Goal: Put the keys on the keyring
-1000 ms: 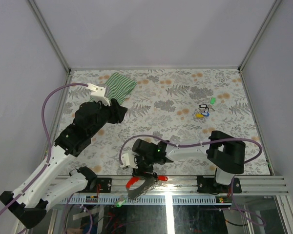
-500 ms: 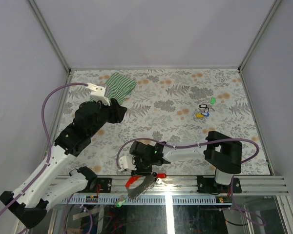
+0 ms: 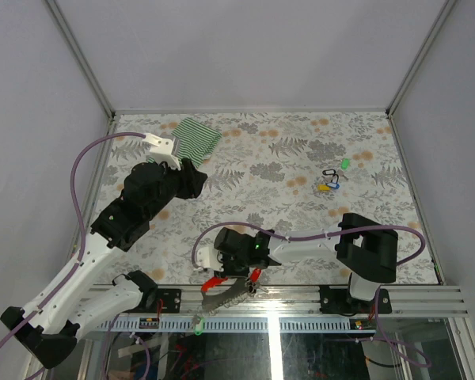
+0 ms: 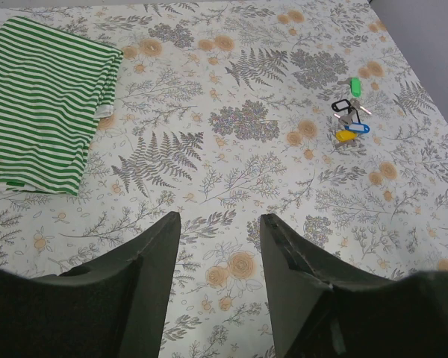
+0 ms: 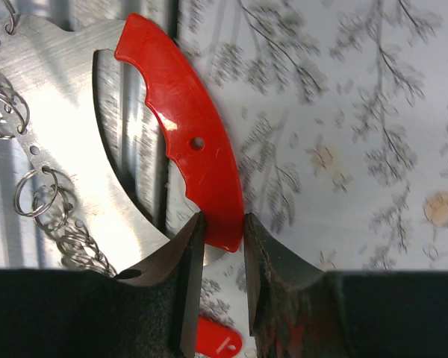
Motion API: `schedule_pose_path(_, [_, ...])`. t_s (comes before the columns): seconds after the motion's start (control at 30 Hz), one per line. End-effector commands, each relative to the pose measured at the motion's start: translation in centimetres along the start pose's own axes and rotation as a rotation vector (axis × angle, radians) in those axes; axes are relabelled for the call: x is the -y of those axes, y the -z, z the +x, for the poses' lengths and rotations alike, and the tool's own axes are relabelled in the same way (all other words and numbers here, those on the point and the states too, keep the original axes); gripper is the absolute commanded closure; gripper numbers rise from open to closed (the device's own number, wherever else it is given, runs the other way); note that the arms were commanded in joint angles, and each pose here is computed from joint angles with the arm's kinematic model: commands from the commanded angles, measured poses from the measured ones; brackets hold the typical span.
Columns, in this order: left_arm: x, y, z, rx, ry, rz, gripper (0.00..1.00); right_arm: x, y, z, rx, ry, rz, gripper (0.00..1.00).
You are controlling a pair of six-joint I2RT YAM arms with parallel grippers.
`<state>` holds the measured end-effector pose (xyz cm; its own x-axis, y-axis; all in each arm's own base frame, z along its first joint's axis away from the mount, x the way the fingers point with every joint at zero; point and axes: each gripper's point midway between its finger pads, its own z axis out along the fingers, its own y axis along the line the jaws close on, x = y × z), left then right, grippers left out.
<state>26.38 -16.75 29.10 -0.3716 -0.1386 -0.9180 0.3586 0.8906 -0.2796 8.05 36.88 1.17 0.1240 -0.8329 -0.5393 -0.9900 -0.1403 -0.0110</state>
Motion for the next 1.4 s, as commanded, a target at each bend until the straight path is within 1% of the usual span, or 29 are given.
schedule_pose_path(0.0, [0.1, 0.2, -2.3, 0.064, -0.009, 0.002, 0.51, 2.5, 1.9, 3.4, -0.06, -0.128, 0.104, 0.75])
schedule_pose_path(0.13, [0.1, 0.2, -2.2, 0.06, -0.011, -0.001, 0.51, 4.4, 3.3, 4.5, -0.043, -0.209, 0.168, 0.79])
schedule_pose_path(0.3, [-0.1, 0.1, -2.0, 0.056, -0.013, -0.005, 0.51, 7.1, 4.8, 6.2, -0.064, -0.302, 0.274, 0.8])
schedule_pose_path(0.57, [-0.3, -0.2, -1.5, 0.037, -0.023, -0.011, 0.51, 12.0, 7.6, 9.6, -0.091, -0.474, 0.454, 0.79])
schedule_pose_path(0.6, [-0.4, -0.3, -1.2, 0.031, -0.024, -0.012, 0.51, 12.5, 8.0, 9.7, -0.083, -0.486, 0.471, 0.77])
schedule_pose_path(0.67, [-0.3, -0.5, -0.8, 0.017, -0.022, -0.007, 0.51, 12.9, 8.9, 9.0, -0.033, -0.491, 0.479, 0.71])
schedule_pose_path(0.8, [-0.3, -1.3, 0.6, -0.034, -0.013, 0.009, 0.51, 12.7, 10.4, 5.8, 0.115, -0.489, 0.447, 0.59])
schedule_pose_path(0.9, [-0.2, -1.9, 2.4, -0.086, 0.001, 0.028, 0.5, 12.3, 11.3, 4.2, 0.198, -0.521, 0.429, 0.53])
schedule_pose_path(1.03, [-0.1, -2.6, 5.3, -0.169, 0.04, 0.045, 0.5, 11.8, 11.9, 3.5, 0.237, -0.584, 0.421, 0.5])
schedule_pose_path(1.17, [-0.7, -3.2, 8.3, -0.246, 0.089, 0.016, 0.49, 11.9, 12.2, 4.0, 0.249, -0.653, 0.447, 0.5])
schedule_pose_path(1.27, [-1.6, -3.7, 10.0, -0.298, 0.133, -0.045, 0.45, 12.1, 12.0, 4.8, 0.241, -0.714, 0.466, 0.5])
schedule_pose_path(1.37, [-2.4, -4.0, 11.0, -0.312, 0.162, -0.097, 0.37, 12.0, 11.3, 5.6, 0.215, -0.764, 0.45, 0.5])
